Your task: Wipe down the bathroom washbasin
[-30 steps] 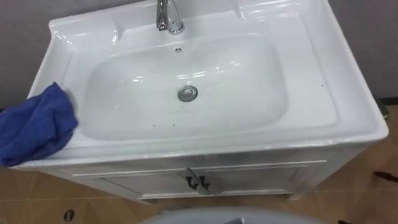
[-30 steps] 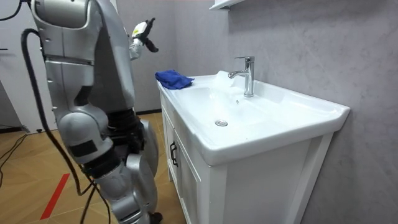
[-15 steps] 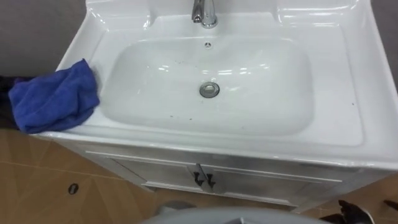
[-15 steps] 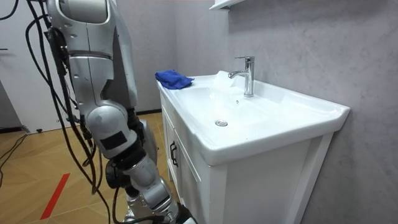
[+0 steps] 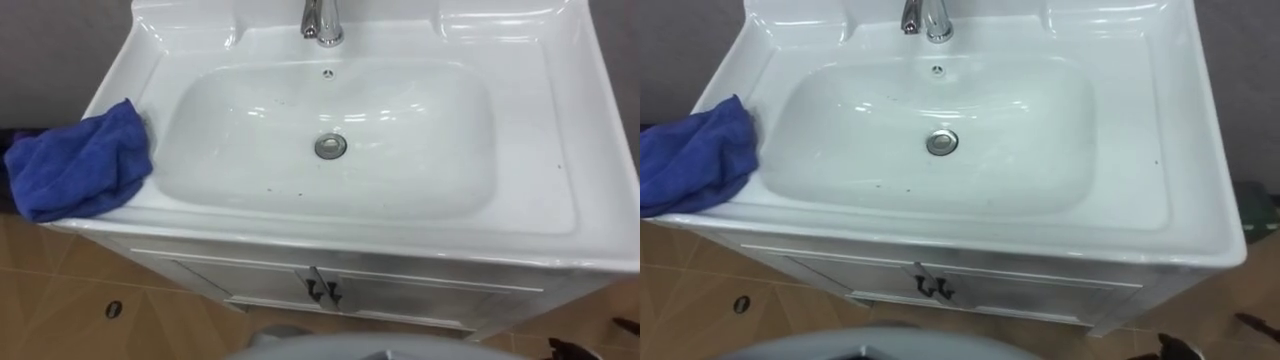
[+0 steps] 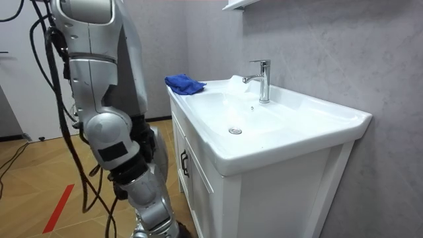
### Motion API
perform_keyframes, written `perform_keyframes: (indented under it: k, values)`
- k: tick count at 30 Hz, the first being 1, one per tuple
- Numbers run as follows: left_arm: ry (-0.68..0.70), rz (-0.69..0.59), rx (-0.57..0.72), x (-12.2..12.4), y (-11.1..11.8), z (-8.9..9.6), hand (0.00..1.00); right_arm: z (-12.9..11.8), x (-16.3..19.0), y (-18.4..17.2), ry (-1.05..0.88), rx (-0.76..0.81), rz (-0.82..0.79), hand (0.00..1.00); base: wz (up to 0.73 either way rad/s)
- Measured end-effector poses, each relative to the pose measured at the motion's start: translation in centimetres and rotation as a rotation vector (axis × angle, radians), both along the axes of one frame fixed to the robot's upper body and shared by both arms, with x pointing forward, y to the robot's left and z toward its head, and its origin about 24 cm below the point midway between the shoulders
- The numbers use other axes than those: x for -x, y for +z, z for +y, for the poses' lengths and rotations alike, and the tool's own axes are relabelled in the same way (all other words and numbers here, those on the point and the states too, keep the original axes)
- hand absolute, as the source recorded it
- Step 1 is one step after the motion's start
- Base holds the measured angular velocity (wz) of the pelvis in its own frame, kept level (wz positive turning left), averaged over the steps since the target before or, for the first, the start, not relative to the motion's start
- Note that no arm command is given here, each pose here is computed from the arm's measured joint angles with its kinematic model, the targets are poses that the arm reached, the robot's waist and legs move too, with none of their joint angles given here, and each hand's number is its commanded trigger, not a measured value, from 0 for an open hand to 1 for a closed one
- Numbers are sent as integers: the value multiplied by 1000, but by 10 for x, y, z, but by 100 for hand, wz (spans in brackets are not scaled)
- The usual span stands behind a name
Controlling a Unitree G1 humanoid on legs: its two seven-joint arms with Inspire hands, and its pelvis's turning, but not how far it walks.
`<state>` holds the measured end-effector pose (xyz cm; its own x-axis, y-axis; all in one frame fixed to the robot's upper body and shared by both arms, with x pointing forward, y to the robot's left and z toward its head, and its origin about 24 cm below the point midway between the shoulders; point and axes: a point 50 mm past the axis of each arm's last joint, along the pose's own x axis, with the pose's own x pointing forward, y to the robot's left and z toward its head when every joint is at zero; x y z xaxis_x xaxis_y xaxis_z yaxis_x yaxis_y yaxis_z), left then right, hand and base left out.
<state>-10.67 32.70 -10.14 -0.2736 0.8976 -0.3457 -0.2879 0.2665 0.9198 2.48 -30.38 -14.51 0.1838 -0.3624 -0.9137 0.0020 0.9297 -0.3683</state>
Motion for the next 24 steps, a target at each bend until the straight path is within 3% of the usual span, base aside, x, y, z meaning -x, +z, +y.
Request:
perform_keyframes:
  k: [4,10,15,16,19,24]
  values:
    - [42,40,224,16,-20,-31,0,15,3,-7,-9,-51,13,0,-10]
    - [3,35,469,11,-37,-53,0,20,9,-10,-56,-82,23,0,-5]
    - [-127,-32,657,-26,-52,-63,0,26,9,-13,-45,-94,31,0,-24]
    - [-140,-46,669,-32,-53,-64,0,27,10,-13,-45,-95,31,0,-22]
    - [-265,-138,689,-79,-58,-61,0,29,6,-13,-50,-94,13,0,-10]
    - [-374,-205,739,-115,-60,-66,0,35,2,-15,-45,-111,-6,0,-28]
